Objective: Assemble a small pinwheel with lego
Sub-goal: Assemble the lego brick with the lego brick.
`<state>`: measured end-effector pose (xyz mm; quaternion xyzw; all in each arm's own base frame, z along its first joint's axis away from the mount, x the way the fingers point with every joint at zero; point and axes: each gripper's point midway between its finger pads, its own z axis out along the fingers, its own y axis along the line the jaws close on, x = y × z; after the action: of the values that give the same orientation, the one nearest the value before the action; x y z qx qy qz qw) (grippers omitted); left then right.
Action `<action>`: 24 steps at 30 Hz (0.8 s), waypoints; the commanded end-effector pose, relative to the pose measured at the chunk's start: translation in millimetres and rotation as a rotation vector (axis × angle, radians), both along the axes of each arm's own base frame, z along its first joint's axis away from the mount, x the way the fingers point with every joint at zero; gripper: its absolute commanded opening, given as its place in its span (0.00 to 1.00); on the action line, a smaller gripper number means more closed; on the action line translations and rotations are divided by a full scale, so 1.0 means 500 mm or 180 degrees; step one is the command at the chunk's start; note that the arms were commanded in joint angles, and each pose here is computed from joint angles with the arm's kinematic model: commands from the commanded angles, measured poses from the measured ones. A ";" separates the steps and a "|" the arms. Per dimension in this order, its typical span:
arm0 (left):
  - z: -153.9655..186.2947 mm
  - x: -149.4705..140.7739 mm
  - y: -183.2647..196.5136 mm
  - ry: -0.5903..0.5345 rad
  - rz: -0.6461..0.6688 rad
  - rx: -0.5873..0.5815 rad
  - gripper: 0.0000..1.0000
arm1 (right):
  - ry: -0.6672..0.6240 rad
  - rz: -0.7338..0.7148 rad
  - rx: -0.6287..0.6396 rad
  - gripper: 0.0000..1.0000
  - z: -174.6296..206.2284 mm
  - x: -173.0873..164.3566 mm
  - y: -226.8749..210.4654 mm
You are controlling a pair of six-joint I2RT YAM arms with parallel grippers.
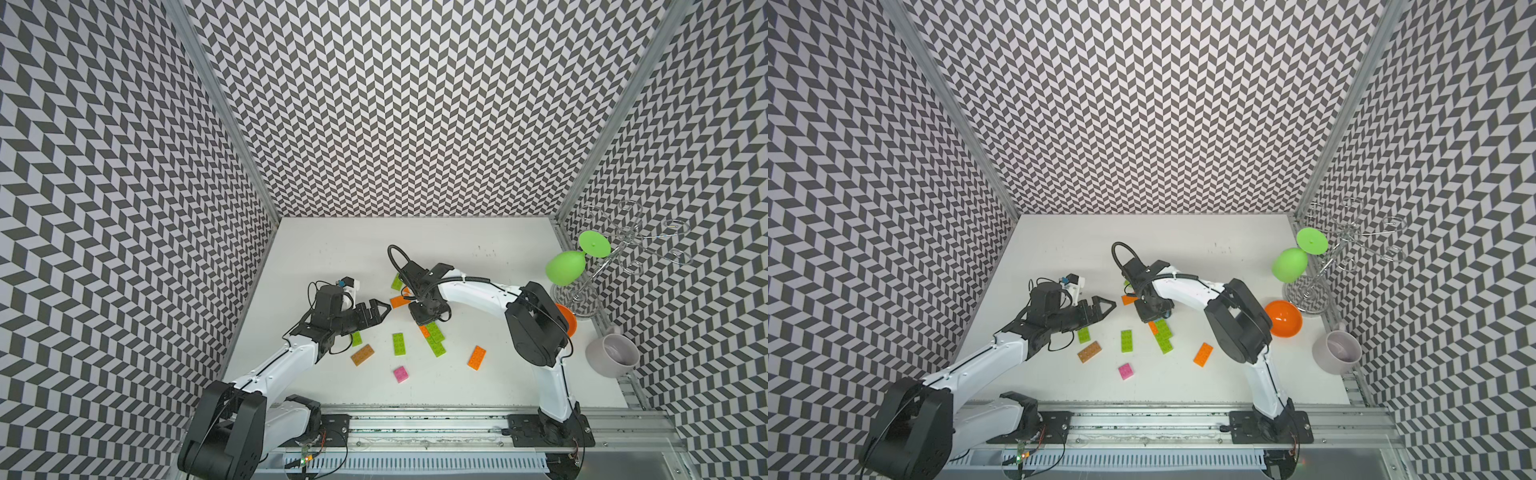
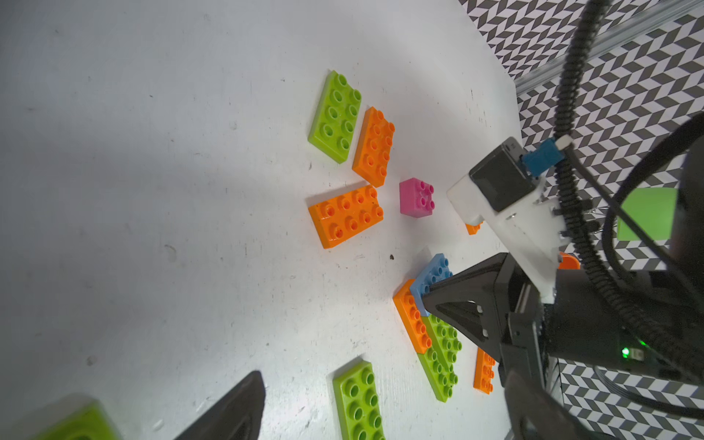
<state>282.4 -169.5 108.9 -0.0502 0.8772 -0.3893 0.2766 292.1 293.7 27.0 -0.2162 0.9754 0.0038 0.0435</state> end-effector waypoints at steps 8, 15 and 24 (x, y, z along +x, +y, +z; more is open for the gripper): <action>-0.008 0.008 0.000 -0.0026 0.0018 0.0068 0.97 | 0.0386 -0.0532 -0.0929 0.12 -0.142 -0.069 -0.171; -0.003 0.006 -0.011 -0.0052 -0.0043 0.0065 0.97 | 0.0328 -0.0589 -0.0689 0.12 -0.102 -0.054 -0.146; 0.033 0.012 -0.013 -0.0173 -0.0048 0.0038 0.98 | 0.0073 -0.0501 -0.0078 0.16 0.011 0.021 -0.044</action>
<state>281.5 -173.0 105.2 -0.0471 0.8814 -0.3835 0.2717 308.0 280.3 40.0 -0.1406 0.9880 0.0082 0.0630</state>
